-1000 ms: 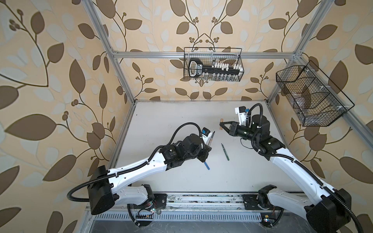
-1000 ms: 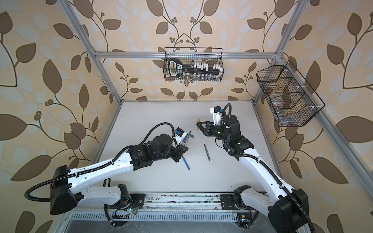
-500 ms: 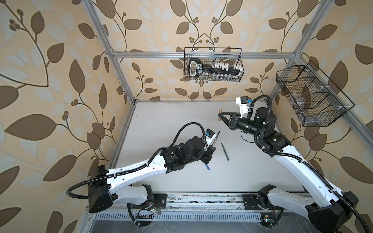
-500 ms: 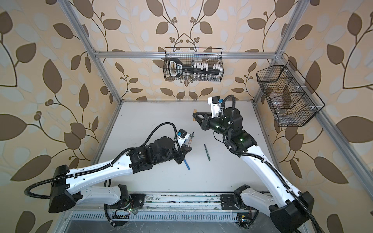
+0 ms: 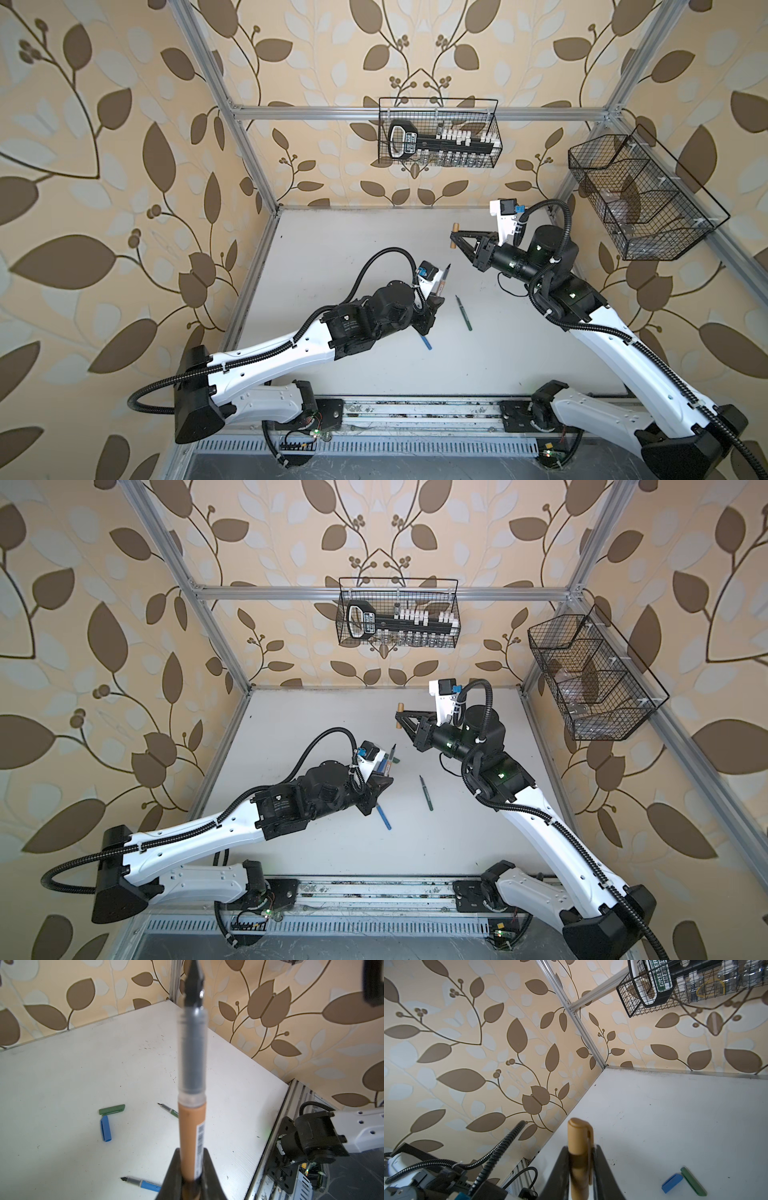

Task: Insert the pens into the pen caps
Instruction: 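Lower the tan cap onto the orange pen's nib with the right gripper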

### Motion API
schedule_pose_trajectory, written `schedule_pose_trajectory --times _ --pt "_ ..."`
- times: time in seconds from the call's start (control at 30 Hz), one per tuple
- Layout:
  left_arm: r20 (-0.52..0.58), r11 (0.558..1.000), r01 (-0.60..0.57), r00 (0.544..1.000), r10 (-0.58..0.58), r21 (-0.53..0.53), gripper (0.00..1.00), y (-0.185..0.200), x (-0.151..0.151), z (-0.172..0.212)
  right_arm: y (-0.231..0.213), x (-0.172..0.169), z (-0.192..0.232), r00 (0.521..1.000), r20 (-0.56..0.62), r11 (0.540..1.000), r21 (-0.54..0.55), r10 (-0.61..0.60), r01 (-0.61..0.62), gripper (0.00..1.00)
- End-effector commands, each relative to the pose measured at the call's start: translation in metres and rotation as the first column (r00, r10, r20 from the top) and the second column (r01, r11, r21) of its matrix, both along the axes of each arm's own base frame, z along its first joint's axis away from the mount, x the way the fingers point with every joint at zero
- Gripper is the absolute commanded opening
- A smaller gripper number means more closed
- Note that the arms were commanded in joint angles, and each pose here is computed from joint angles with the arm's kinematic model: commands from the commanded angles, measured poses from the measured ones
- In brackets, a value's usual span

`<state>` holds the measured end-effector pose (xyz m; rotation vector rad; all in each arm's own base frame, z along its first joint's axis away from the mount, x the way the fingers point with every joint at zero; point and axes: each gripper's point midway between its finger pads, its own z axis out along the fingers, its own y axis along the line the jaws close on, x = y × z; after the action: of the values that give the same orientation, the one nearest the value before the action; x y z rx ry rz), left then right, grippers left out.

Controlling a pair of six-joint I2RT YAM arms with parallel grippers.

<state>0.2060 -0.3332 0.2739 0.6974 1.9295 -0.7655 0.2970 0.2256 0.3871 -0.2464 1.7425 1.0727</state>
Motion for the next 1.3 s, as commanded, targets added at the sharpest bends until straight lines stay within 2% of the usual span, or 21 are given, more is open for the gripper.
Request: schedule_pose_trajectory --times 0.0,0.43,1.27 --pt "0.062 0.996 -0.017 0.998 0.023 -0.082 0.05 0.002 0.003 0.033 0.004 -0.004 0.001 1.000 -0.007 0.999 0.048 0.023 -0.022 0.19" --pt "0.066 0.997 -0.016 0.998 0.021 -0.070 0.06 0.002 0.003 0.033 0.001 -0.022 0.017 0.998 0.030 0.993 0.102 0.053 -0.056 0.20" --pt "0.065 0.998 -0.018 0.998 0.022 -0.062 0.07 0.004 0.003 0.034 0.010 -0.029 -0.011 0.997 -0.021 0.995 0.067 0.071 -0.069 0.20"
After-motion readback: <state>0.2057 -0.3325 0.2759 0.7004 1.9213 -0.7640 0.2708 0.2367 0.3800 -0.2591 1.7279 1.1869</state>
